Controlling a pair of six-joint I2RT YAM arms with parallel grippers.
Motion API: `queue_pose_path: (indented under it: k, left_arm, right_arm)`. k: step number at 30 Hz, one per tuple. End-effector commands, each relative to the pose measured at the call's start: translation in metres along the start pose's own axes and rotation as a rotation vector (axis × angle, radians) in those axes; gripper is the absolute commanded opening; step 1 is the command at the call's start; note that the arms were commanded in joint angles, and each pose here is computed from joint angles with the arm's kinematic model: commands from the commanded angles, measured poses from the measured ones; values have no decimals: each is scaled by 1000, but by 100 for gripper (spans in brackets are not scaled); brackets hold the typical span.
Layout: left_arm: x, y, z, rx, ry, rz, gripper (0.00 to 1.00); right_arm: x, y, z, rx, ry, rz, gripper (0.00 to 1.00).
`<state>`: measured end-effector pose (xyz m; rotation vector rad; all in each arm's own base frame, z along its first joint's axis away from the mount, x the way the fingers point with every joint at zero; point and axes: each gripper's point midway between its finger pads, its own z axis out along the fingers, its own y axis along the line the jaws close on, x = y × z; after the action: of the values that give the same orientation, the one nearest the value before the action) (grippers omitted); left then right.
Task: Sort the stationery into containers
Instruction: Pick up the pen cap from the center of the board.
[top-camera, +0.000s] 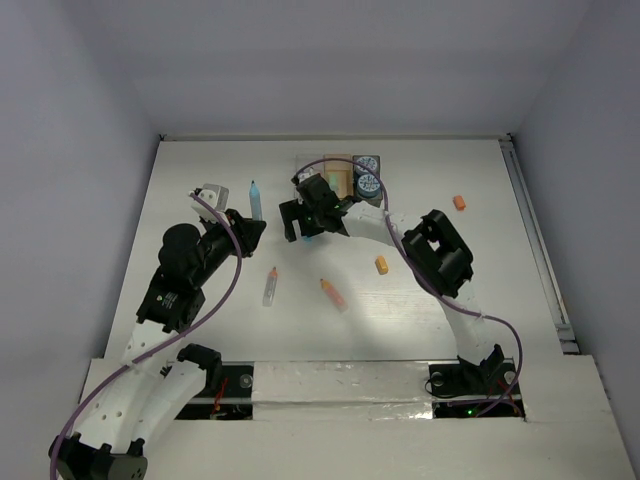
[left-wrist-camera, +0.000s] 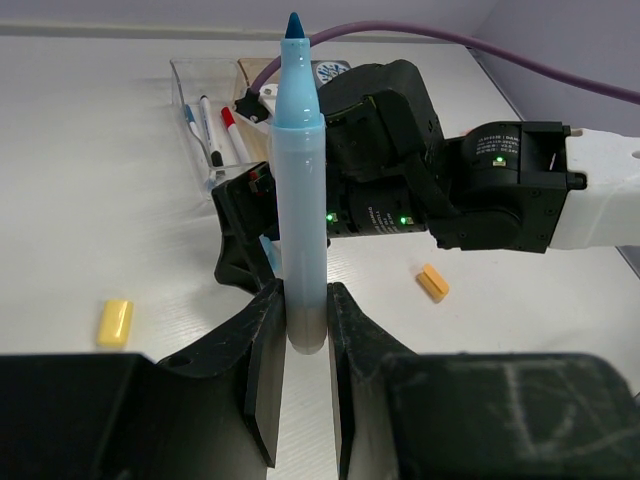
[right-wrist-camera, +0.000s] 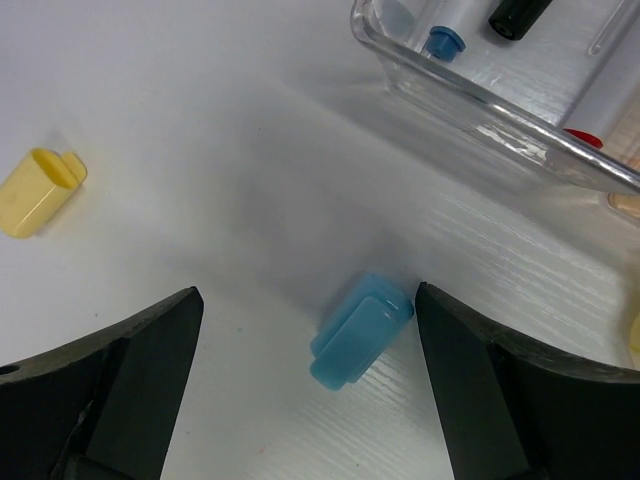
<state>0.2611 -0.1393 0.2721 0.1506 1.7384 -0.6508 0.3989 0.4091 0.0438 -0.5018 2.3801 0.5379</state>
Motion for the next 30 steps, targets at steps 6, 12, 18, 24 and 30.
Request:
queue_pose_path:
  k: [6, 12, 18, 24, 30]
  left_arm:
    - [-30, -13, -6, 39, -89, 25, 0]
    - [-33, -15, -8, 44, -100, 26, 0]
    - [-34, -21, -12, 63, -107, 30, 0]
    - [-35, -24, -14, 72, -115, 35, 0]
    - [-36, -27, -16, 80, -121, 37, 0]
  right_arm:
    - [-32, -25, -24, 166, -75, -20, 91]
    - [-15, -30, -20, 182, -24, 9, 75]
    - [-6, -9, -10, 168, 9, -18, 59]
    - [2, -16, -6, 203, 36, -20, 50]
    - [11, -23, -3, 236, 65, -21, 56]
